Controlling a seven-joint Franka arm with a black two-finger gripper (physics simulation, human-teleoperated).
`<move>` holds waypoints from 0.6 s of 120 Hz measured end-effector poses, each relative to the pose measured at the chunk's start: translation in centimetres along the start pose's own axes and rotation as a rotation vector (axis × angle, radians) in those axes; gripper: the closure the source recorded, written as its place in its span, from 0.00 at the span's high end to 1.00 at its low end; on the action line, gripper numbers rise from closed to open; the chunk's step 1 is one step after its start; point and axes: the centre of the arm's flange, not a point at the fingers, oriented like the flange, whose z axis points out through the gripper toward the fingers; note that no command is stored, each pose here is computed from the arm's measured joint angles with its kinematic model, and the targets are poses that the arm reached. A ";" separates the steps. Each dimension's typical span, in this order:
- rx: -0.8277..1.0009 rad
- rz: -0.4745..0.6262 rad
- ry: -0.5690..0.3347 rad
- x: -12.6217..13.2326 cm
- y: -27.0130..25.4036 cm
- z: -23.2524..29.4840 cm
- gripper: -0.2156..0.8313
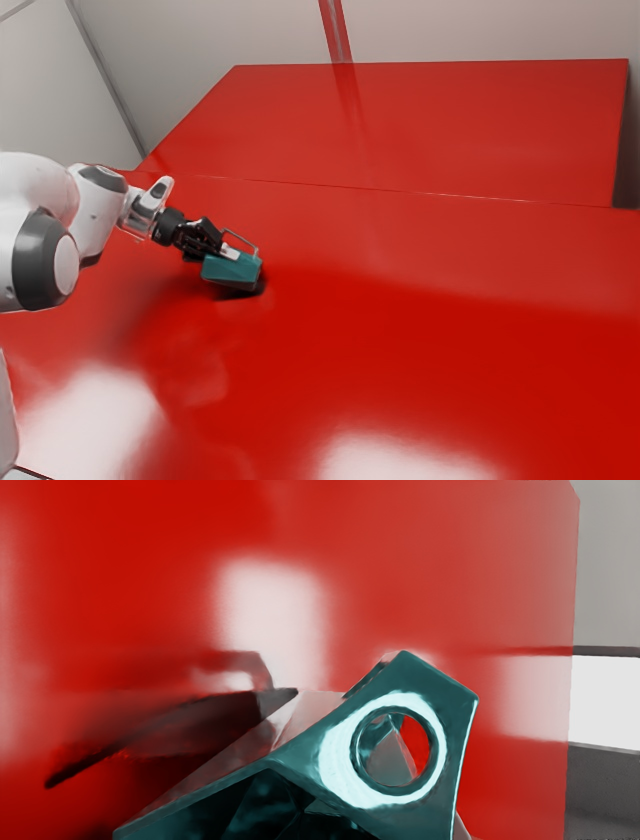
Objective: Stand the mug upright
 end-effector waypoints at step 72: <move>0.513 0.473 -0.278 -2.0 22.8 2.6 0.05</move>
